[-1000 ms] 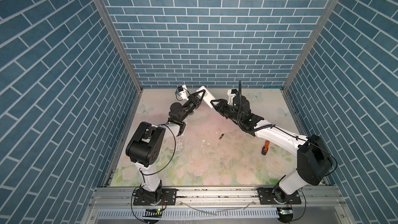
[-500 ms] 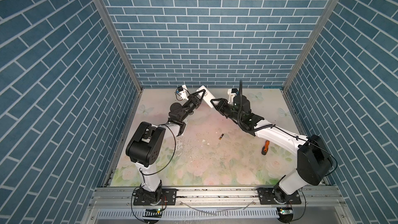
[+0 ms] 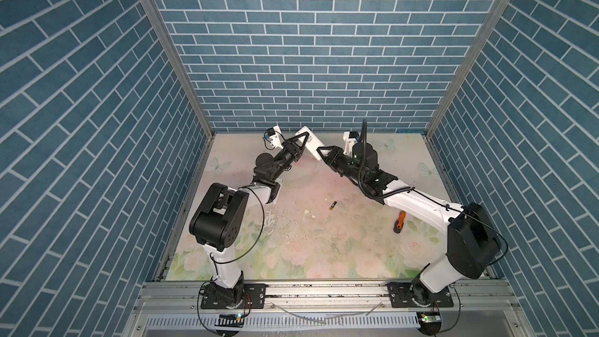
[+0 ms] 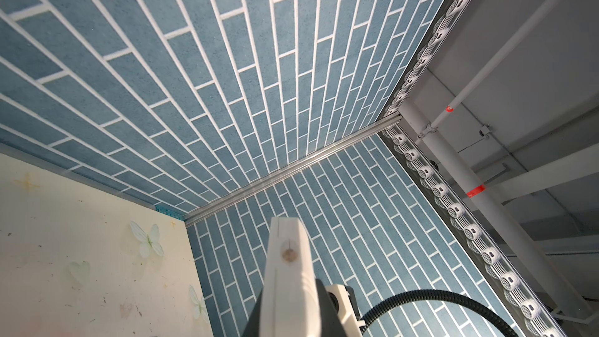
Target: Unload the batteries from the remote control
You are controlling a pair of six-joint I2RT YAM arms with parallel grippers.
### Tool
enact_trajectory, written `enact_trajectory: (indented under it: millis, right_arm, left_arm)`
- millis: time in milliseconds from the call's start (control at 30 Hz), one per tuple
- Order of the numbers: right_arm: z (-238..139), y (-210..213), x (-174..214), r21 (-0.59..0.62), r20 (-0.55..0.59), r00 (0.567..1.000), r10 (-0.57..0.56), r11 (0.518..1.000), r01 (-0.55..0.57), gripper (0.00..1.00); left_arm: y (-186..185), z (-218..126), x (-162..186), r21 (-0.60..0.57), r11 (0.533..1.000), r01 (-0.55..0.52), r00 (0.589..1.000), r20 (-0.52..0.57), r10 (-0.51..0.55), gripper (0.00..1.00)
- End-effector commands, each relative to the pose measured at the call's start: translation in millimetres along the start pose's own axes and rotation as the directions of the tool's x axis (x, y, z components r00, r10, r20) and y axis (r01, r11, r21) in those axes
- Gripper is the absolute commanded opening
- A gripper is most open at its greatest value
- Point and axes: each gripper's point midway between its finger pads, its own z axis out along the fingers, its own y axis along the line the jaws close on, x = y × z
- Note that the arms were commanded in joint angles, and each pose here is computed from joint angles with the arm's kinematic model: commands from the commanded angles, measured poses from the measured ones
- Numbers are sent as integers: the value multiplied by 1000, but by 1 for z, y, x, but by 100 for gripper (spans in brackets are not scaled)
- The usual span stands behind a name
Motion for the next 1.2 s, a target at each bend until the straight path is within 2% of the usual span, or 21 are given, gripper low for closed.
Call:
enact_trajectory:
  millis: [0,700,967,1167]
  right_arm:
    - [1,11,-5,-21,11,999,-31,999,32,41]
    - [-6,7,-2,-24,16,999,-33,999,33,36]
    - [-7,10,-4,-24,14,999,-36,999,36,52]
    - [-11,11,-5,-19,17,999,-33,999,34,54]
  left_arm:
    - [-37,7,-3,109,993,-55,998,-10,57,0]
    - [-40,2,-13,108,993,-52,999,6,51,0]
    - [-37,0,-13,101,993,-54,999,2,54,0]
    - [-34,-1,-14,94,994,-59,998,2,59,0]
